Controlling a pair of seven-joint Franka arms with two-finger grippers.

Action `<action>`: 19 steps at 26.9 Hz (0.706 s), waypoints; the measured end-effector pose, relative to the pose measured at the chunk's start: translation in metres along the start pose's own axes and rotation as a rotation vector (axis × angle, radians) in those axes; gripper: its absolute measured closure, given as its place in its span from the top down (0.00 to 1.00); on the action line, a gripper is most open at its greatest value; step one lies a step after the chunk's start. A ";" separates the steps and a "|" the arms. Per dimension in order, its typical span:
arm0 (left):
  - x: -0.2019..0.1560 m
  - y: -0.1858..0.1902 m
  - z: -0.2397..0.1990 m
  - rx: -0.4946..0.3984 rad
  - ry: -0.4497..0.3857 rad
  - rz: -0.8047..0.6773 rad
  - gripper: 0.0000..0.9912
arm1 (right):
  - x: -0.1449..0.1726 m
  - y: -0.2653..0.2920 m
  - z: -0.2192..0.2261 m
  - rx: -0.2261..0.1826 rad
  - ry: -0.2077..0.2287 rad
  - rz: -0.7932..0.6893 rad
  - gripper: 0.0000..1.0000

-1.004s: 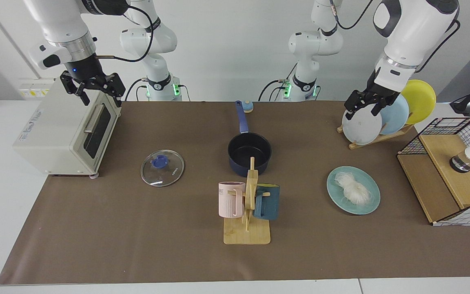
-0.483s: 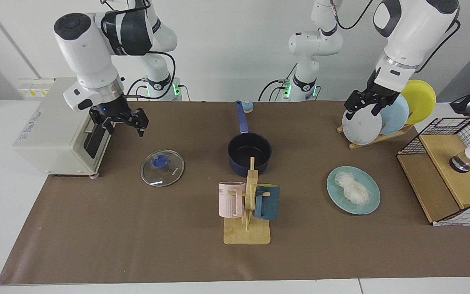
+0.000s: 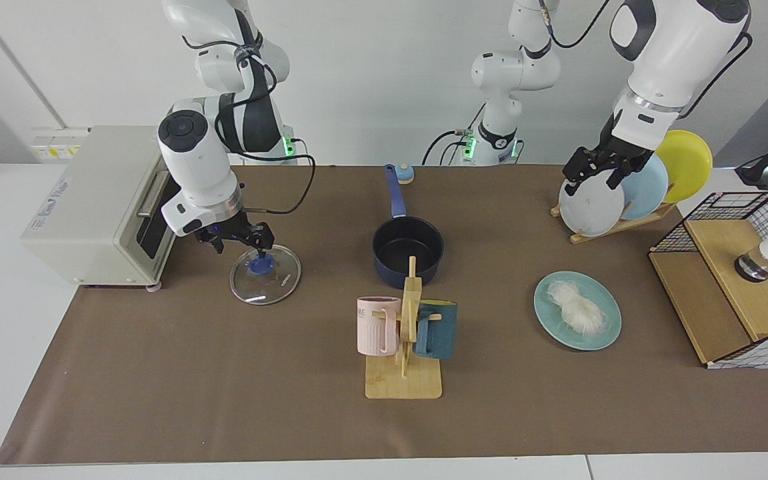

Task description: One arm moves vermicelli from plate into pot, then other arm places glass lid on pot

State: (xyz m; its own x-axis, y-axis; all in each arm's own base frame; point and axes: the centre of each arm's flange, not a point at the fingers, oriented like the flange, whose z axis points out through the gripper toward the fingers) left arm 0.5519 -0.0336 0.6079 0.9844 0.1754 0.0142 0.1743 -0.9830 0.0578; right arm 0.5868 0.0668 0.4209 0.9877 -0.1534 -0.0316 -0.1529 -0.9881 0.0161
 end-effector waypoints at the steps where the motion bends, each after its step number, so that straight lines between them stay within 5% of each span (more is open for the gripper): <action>1: 0.000 0.000 0.000 0.000 0.000 0.000 1.00 | -0.001 0.000 0.006 0.001 0.002 0.000 1.00; 19: 0.000 0.000 0.000 0.000 0.000 -0.001 1.00 | -0.017 0.001 0.079 0.006 0.016 0.123 1.00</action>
State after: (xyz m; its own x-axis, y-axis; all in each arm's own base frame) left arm 0.5520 -0.0331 0.6079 0.9842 0.1762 0.0142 0.1752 -0.9828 0.0578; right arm 0.5667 0.0676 0.3427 0.9620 -0.2728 -0.0142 -0.2726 -0.9620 0.0130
